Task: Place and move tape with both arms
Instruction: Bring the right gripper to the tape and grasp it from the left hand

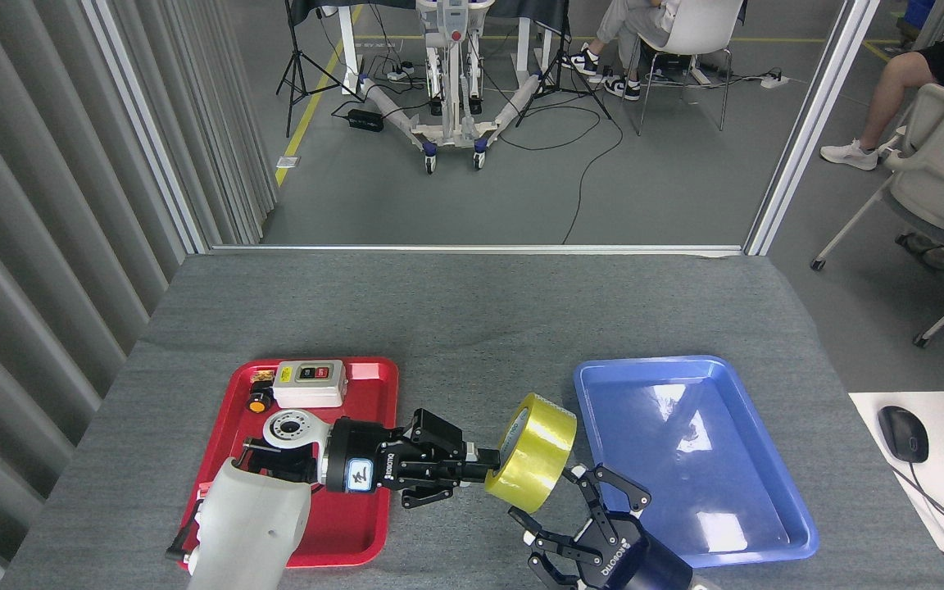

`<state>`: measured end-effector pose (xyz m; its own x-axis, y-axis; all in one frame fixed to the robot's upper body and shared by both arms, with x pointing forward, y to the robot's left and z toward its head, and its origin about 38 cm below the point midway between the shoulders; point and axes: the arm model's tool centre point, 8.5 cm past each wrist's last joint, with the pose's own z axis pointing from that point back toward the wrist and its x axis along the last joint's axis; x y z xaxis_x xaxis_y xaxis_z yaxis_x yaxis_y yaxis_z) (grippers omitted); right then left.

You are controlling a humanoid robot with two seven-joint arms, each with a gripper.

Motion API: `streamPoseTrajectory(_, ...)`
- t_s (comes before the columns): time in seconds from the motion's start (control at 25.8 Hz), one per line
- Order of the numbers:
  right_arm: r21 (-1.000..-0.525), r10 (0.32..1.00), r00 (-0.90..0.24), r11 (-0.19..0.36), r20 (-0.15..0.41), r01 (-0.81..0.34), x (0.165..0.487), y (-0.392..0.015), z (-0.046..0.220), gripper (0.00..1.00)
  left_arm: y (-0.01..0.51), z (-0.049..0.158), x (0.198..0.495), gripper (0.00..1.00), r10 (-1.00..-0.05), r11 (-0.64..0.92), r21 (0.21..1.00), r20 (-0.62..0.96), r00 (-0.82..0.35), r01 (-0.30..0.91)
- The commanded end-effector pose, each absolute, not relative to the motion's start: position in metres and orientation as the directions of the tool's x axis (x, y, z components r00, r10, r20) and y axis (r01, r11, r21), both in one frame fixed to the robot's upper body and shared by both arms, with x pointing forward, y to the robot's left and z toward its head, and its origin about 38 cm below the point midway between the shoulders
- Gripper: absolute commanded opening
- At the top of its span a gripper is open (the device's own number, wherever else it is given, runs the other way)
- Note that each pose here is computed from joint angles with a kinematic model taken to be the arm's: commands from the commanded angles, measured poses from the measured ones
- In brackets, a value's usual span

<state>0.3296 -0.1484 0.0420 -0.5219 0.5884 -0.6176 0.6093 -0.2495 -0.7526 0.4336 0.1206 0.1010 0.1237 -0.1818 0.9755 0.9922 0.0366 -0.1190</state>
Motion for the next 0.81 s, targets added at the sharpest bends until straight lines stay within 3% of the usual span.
streamPoseTrajectory(0.0,-0.755,0.587,-0.528,-0.242,-0.614,0.609,0.3284,-0.1449,0.0414,0.69,0.1225,0.1013,0.4342,0.00,-0.186,0.039,-0.117,0.975,0.123,0.992)
streamPoseTrajectory(0.27,-0.760,0.586,-0.531,-0.248,-0.612,0.601,0.3284,-0.1450,0.0381,0.60,0.1260,0.1009,0.4347,0.00,-0.191,0.043,-0.115,0.974,0.121,0.992)
streamPoseTrajectory(0.58,-0.767,0.588,-0.536,-0.250,-0.605,0.591,0.3286,-0.1439,0.0338,0.43,0.1274,0.1012,0.4349,0.00,-0.194,0.045,-0.114,0.974,0.120,0.993)
streamPoseTrajectory(0.77,-0.770,0.594,-0.537,-0.240,-0.598,0.591,0.3284,-0.1384,0.0346,0.40,0.1297,0.1007,0.4355,0.00,-0.203,0.049,-0.112,0.972,0.120,0.993)
